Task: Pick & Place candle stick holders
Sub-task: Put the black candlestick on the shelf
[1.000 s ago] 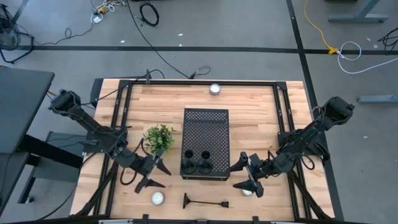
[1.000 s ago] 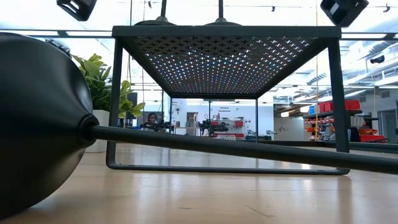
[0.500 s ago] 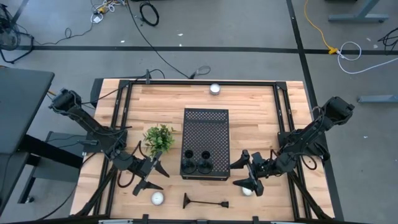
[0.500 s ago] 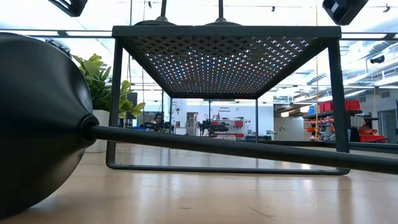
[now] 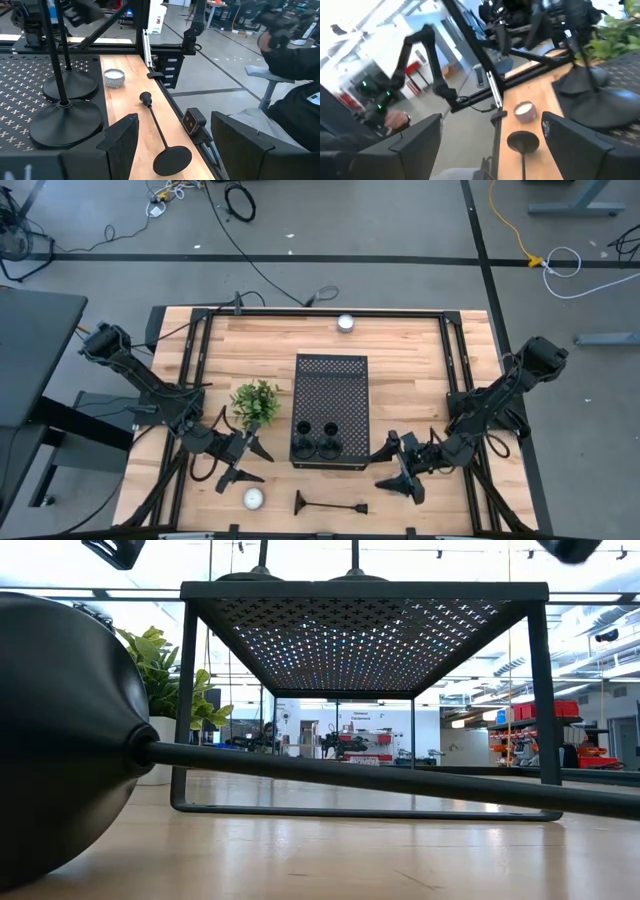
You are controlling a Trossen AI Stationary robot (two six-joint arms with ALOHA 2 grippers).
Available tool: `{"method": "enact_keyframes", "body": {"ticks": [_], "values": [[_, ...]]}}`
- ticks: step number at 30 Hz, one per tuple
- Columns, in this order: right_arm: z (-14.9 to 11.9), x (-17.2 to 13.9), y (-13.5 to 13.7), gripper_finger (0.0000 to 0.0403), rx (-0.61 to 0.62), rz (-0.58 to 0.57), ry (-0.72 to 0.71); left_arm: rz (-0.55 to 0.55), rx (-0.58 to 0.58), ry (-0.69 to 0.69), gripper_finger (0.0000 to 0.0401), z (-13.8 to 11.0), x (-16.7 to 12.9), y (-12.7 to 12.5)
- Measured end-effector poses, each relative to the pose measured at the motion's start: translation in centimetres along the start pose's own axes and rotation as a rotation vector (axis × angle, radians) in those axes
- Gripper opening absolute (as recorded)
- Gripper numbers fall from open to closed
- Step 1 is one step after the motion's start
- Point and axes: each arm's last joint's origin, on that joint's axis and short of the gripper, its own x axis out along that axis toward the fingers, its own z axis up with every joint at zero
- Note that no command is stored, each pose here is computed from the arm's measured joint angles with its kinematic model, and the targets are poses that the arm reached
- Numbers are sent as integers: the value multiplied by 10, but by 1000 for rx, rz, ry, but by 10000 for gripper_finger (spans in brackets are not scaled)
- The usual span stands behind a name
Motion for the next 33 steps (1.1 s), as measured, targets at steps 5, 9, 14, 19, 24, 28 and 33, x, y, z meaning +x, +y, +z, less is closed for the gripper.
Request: {"method": "enact_keyframes", "body": {"ticks": [5,9,14,19,24,28,33], "values": [[-5,36,23,321,-75,-84,183,0,-2,-1,248,0,0,0],[-12,59,36,305,-83,-190,335,0,-21,-1,248,0,0,0],[-19,84,50,282,-78,-240,450,1,-28,1,248,0,0,0],[-34,101,55,261,-66,-276,597,0,-28,1,248,0,0,0],[-48,106,51,240,-26,-340,684,0,-28,2,248,0,0,0],[-53,108,47,225,-9,-350,710,0,-28,2,248,0,0,0],[-67,113,36,208,-9,-391,767,0,-28,1,248,0,0,0]]}}
